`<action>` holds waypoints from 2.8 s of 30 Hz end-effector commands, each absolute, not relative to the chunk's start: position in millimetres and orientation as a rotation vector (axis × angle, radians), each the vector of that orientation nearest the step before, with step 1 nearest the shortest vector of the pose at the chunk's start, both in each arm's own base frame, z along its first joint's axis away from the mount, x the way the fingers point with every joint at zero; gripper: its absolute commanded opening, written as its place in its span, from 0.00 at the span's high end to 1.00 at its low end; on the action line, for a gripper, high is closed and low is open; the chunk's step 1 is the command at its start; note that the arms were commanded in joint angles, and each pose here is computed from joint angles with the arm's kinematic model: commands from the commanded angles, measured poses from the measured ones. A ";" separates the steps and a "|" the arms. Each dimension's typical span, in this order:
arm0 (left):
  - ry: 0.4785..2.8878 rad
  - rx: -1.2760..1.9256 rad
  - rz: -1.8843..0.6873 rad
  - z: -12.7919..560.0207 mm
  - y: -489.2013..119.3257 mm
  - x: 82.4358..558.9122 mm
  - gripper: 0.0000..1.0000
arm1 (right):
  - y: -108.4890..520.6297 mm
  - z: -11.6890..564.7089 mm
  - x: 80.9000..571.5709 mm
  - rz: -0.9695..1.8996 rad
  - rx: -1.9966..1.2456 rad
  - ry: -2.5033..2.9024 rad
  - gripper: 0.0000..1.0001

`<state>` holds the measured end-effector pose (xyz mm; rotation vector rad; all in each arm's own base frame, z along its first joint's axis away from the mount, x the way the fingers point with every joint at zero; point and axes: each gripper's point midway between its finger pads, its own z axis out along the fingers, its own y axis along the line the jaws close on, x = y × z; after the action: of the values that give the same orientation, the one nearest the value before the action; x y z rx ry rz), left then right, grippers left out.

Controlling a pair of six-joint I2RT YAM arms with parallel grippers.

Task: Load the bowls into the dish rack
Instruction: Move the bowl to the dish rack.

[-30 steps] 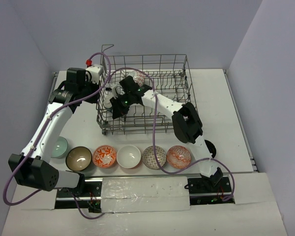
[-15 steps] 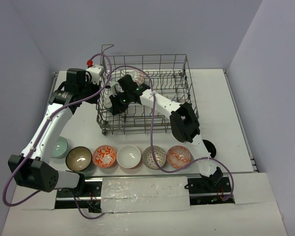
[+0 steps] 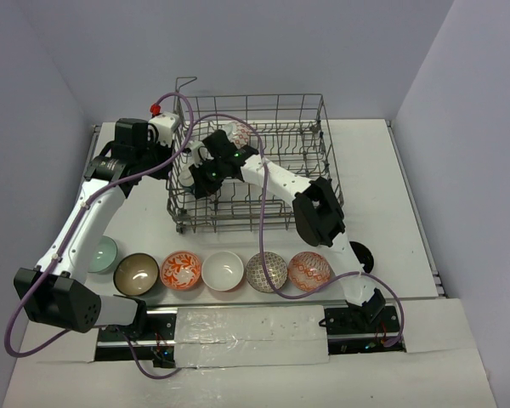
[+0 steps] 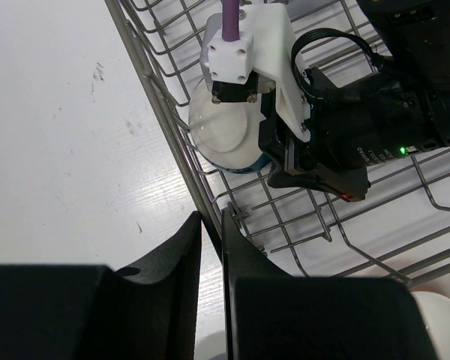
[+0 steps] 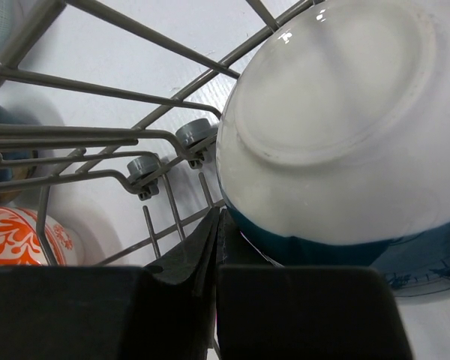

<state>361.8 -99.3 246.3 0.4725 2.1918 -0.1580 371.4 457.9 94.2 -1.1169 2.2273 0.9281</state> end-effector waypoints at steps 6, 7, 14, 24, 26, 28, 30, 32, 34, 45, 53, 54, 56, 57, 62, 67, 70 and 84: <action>2.157 0.575 -0.226 250.0 -113.8 348.8 1.00 | 453.1 124.7 421.9 0.806 -0.994 2.127 1.00; 2.154 0.578 -0.227 250.4 -113.8 348.2 1.00 | 451.2 126.2 425.2 0.788 -0.981 2.126 1.00; 2.153 0.581 -0.230 250.3 -114.1 347.2 1.00 | 435.7 128.5 446.0 0.681 -0.919 2.124 1.00; 2.150 0.591 -0.235 250.9 -114.5 344.3 1.00 | 412.8 134.0 473.1 0.531 -0.850 2.097 1.00; 2.149 0.595 -0.242 251.2 -115.3 343.5 1.00 | 410.4 137.7 476.3 0.522 -0.845 2.089 1.00; 2.147 0.595 -0.243 251.5 -115.7 343.6 1.00 | 408.9 141.8 478.0 0.521 -0.839 2.082 1.00; 2.149 0.597 -0.243 250.7 -115.6 343.6 1.00 | 407.2 144.2 479.6 0.523 -0.833 2.081 1.00; 2.151 0.597 -0.243 249.9 -115.8 344.3 1.00 | 407.8 147.4 477.5 0.539 -0.840 2.078 1.00; 2.154 0.602 -0.252 248.6 -117.0 343.5 1.00 | 407.2 147.9 474.2 0.557 -0.855 2.082 1.00; 2.152 0.593 -0.251 246.2 -117.7 347.7 1.00 | 409.4 144.9 461.2 0.612 -0.908 2.086 0.89; 2.160 0.543 -0.194 241.4 -108.7 351.6 1.00 | 415.7 149.4 451.9 0.687 -0.940 2.079 0.91; 2.164 0.532 -0.182 240.4 -107.2 353.5 0.99 | 416.0 147.3 450.1 0.690 -0.946 2.084 0.91; 2.167 0.506 -0.163 241.7 -104.5 357.3 0.85 | 416.7 145.9 447.9 0.696 -0.954 2.086 0.91; 2.168 0.502 -0.165 242.5 -105.0 358.7 0.83 | 415.9 144.0 446.7 0.695 -0.959 2.090 0.91; 2.184 0.485 -0.168 245.3 -106.9 366.5 0.76 | 414.9 140.9 443.7 0.697 -0.980 2.092 0.91; 2.215 0.472 -0.130 238.4 -102.3 372.5 0.93 | 414.8 142.2 443.0 0.704 -0.989 2.086 0.91; 2.230 0.494 -0.131 232.8 -102.0 368.4 1.00 | 415.3 140.3 442.1 0.709 -0.995 2.090 0.91; 2.248 0.620 -0.097 222.2 -101.9 344.5 1.00 | 420.3 144.6 436.6 0.755 -1.013 2.086 0.83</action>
<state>362.3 -114.7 234.8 0.5868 2.1848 -0.1576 430.7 424.0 104.9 -1.0149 2.1704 0.7444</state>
